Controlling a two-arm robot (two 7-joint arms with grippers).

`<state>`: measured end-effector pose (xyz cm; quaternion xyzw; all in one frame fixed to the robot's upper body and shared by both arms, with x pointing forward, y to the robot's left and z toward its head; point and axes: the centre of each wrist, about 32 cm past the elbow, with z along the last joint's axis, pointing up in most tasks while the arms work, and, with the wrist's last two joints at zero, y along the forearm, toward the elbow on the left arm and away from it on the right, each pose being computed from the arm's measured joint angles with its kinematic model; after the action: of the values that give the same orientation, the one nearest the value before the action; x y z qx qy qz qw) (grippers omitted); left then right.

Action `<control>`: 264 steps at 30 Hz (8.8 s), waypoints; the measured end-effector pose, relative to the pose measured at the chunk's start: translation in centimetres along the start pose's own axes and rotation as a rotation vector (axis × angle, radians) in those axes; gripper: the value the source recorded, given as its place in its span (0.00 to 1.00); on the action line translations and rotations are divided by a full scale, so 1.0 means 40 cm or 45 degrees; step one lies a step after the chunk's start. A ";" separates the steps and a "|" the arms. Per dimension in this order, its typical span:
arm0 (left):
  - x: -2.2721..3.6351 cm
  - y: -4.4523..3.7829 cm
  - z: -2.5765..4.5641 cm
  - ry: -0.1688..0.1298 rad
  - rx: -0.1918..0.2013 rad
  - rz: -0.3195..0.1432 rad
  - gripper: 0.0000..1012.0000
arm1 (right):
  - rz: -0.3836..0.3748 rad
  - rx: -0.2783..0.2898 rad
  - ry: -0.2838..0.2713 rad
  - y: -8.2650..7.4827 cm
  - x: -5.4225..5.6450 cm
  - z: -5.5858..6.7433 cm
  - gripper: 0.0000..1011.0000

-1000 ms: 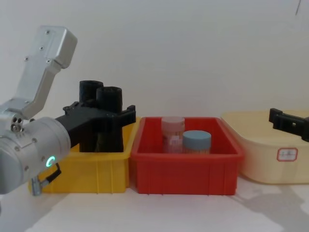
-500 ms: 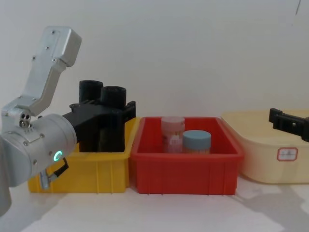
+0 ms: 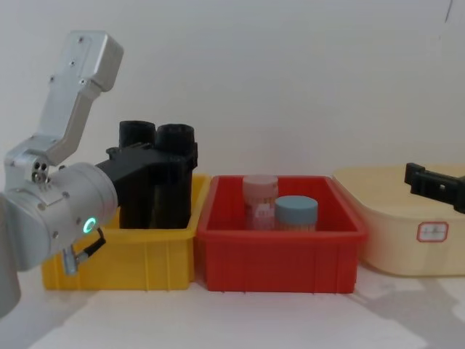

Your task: Pick up the garbage bag with the one hand and transfer it to the other hand.

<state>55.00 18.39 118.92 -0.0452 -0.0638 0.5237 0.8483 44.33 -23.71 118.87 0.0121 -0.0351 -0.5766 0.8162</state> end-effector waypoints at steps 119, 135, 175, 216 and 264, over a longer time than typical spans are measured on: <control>-0.223 -0.308 0.255 0.007 -0.073 -0.803 0.37 | -0.043 0.080 0.049 0.135 -0.056 0.012 0.99; -0.223 -0.308 0.254 0.007 -0.073 -0.803 0.37 | -0.105 0.053 0.023 0.190 -0.068 0.014 0.92; -0.223 -0.308 0.254 0.006 -0.073 -0.803 0.78 | -0.106 0.106 0.059 0.185 -0.073 0.019 0.53; -0.223 -0.308 0.254 0.007 -0.073 -0.803 0.99 | -0.548 0.072 0.013 0.253 0.165 0.032 0.55; -0.164 -0.054 0.221 -0.015 -0.080 -0.310 0.99 | -0.138 0.154 -0.573 0.221 0.159 0.056 0.99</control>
<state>52.65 11.65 127.55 -0.0605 -0.0901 0.4148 0.9034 54.60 -26.69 121.90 -0.0662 -0.2499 -0.6045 0.7535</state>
